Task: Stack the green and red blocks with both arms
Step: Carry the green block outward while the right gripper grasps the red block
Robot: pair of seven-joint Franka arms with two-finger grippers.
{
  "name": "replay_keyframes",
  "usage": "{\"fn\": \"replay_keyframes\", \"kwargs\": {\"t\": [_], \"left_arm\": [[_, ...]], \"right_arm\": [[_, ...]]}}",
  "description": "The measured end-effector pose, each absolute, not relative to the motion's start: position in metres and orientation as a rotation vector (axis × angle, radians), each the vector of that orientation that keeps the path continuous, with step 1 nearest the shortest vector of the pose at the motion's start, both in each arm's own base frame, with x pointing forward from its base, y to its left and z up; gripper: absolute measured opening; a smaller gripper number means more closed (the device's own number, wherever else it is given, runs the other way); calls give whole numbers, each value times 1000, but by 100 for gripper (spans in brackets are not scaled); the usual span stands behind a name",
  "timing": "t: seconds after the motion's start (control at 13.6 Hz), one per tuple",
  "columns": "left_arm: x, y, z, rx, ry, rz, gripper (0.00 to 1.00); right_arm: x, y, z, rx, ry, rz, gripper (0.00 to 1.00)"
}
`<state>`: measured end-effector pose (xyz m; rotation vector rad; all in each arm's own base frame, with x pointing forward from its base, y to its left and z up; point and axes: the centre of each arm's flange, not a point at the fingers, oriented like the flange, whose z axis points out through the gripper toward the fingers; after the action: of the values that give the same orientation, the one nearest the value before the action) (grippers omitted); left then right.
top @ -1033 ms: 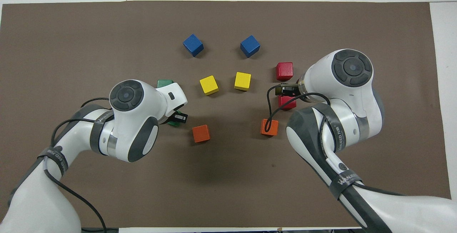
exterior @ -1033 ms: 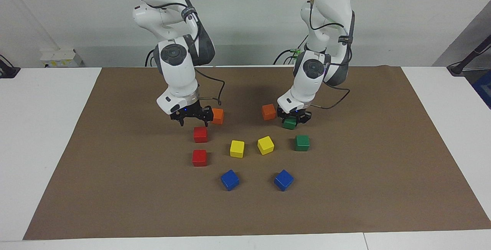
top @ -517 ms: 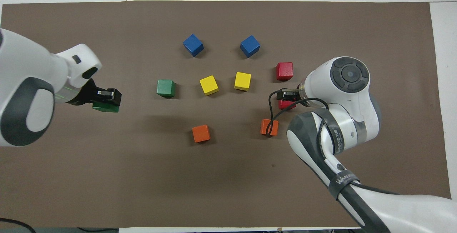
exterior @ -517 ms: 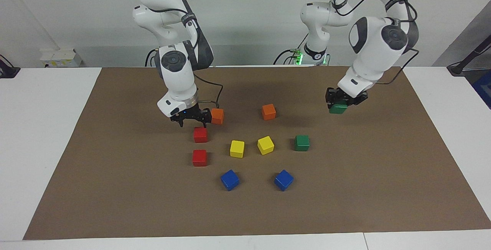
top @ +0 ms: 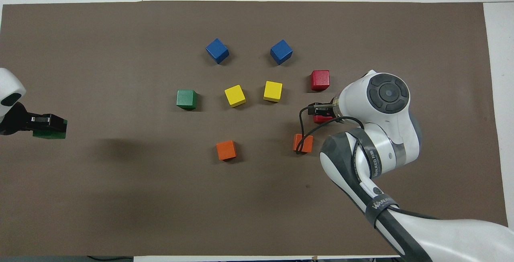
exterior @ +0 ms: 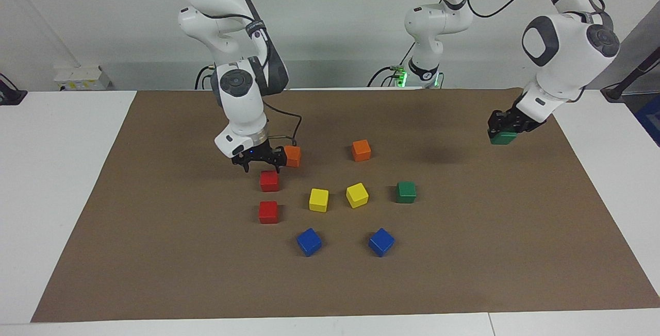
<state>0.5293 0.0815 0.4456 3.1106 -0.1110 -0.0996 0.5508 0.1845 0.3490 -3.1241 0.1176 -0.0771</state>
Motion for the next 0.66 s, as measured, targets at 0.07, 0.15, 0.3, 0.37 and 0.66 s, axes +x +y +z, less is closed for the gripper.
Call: {"fn": "replay_keyframes", "kwargs": {"t": [0.07, 0.15, 0.3, 0.37, 0.66], "left_arm": [[525, 90, 430, 3116, -112, -69, 55], [520, 98, 415, 3119, -106, -51, 55], [513, 106, 394, 3122, -104, -35, 55], [511, 107, 384, 3121, -107, -42, 55], [503, 110, 342, 3123, -90, -39, 55]], "right_arm": [[551, 185, 349, -3122, 116, -84, 100], [551, 185, 348, -3120, 113, -91, 100], [549, 185, 346, -3122, 92, -88, 100], [549, 185, 345, -3123, 80, -86, 100], [548, 185, 331, -3126, 73, -72, 100]]}}
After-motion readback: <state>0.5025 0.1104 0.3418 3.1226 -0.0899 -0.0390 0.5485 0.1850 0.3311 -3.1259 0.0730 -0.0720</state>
